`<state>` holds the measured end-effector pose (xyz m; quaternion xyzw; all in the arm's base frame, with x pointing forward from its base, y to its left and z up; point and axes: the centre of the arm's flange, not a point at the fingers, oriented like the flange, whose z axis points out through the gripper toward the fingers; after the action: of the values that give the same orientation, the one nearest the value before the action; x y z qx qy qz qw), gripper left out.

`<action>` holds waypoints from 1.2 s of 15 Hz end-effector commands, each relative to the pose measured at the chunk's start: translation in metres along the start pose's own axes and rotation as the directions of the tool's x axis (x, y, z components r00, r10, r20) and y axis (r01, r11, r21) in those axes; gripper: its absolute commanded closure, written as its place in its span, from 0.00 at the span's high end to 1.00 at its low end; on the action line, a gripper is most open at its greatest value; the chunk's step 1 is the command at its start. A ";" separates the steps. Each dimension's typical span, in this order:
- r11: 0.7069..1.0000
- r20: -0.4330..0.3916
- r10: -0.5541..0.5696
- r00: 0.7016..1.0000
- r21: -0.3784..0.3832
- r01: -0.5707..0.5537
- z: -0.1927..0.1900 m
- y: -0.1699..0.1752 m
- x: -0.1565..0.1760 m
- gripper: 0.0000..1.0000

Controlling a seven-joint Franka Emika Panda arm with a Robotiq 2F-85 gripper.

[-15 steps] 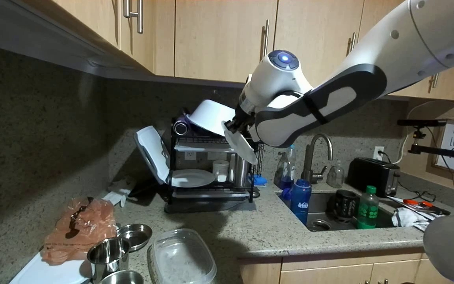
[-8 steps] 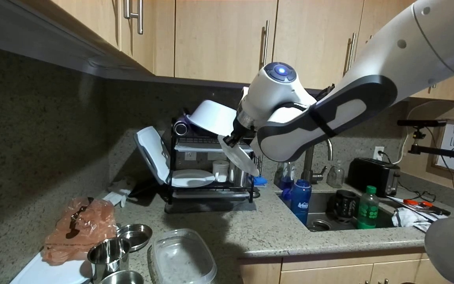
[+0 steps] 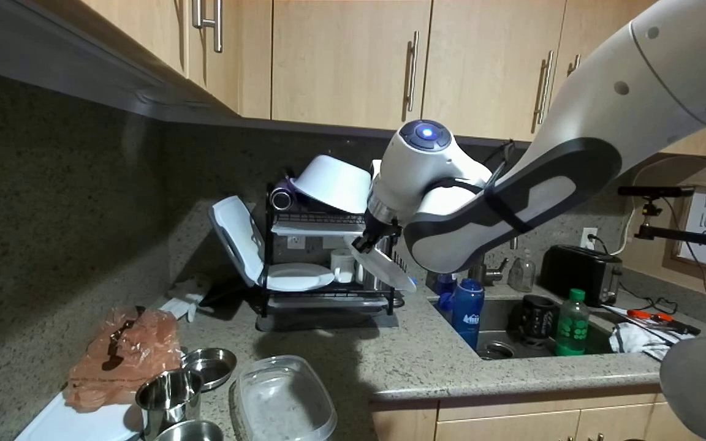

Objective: Pick a plate from the rack and put it on the table

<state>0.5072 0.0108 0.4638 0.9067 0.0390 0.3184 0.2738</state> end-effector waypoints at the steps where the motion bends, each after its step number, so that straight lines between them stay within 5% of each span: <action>1: 0.998 0.034 -0.039 0.999 -0.054 0.041 0.007 -0.009 0.003 0.02; 18: 0.989 0.111 -0.101 0.989 -0.093 0.111 0.056 -0.040 -0.018 0.02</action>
<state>0.5160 0.0120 0.3979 0.9160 0.0608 0.2445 0.3122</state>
